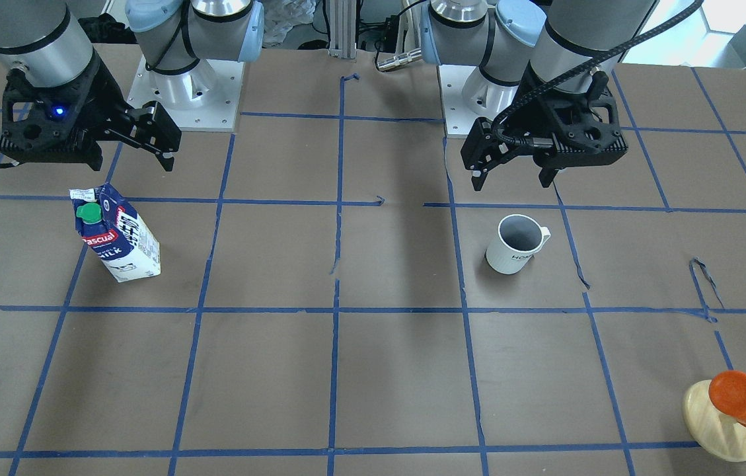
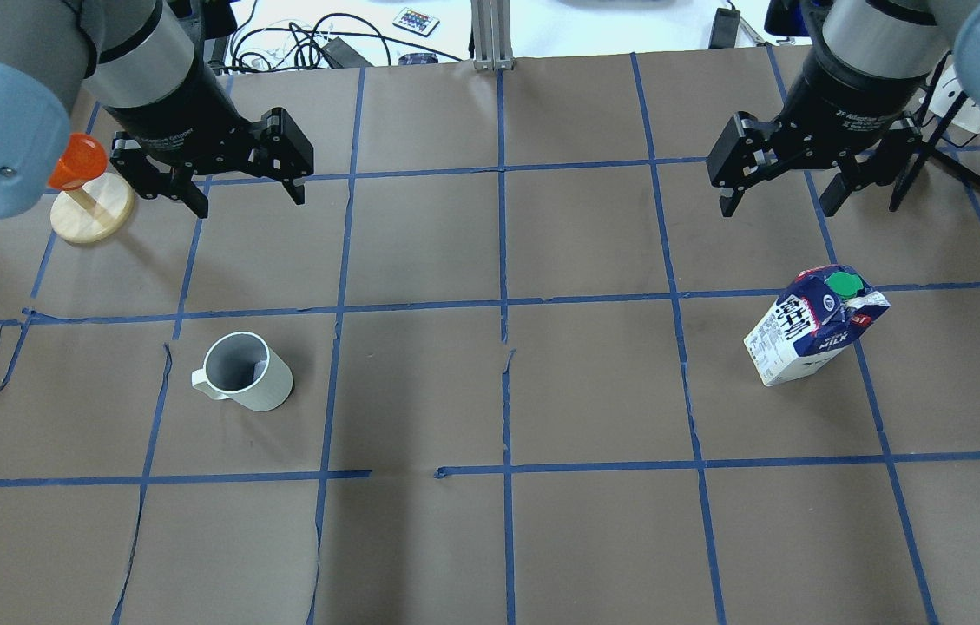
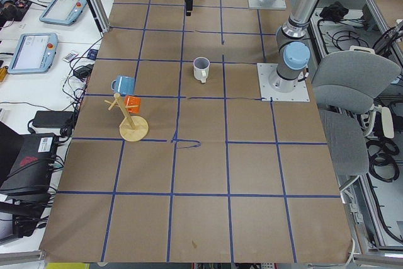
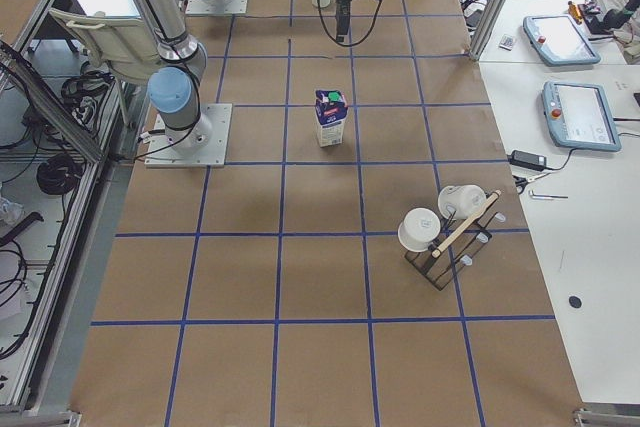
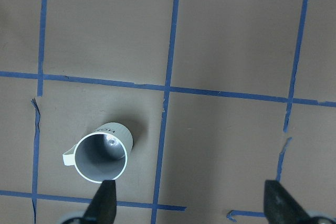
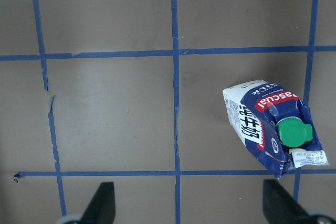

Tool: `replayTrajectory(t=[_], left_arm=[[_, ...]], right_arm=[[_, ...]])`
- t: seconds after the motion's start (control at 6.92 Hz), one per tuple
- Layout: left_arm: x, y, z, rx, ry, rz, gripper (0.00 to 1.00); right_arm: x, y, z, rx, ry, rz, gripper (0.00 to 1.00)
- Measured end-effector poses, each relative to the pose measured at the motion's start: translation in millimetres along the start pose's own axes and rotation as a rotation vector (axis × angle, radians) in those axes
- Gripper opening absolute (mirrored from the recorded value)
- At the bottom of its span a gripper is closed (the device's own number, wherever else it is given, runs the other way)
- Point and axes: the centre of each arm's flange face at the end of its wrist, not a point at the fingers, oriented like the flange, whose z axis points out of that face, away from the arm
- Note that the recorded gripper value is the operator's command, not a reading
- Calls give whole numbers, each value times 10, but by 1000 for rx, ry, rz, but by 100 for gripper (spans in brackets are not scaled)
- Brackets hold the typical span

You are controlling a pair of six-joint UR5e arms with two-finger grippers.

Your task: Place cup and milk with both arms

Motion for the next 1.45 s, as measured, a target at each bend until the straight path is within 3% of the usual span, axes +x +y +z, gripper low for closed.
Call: replayTrajectory(t=[0.87,1.3,1.45], left_arm=[[19,38,127,-26,-2,4,100],[22,165,385,-81,-11,7,100],[-9,254,549,-111,-20,7,100]], right_arm=[[78,0,1,-5,67,-7,100],[397,-108,124,-48,150,-1,100],[668,-167,182,-72,146,-48,100]])
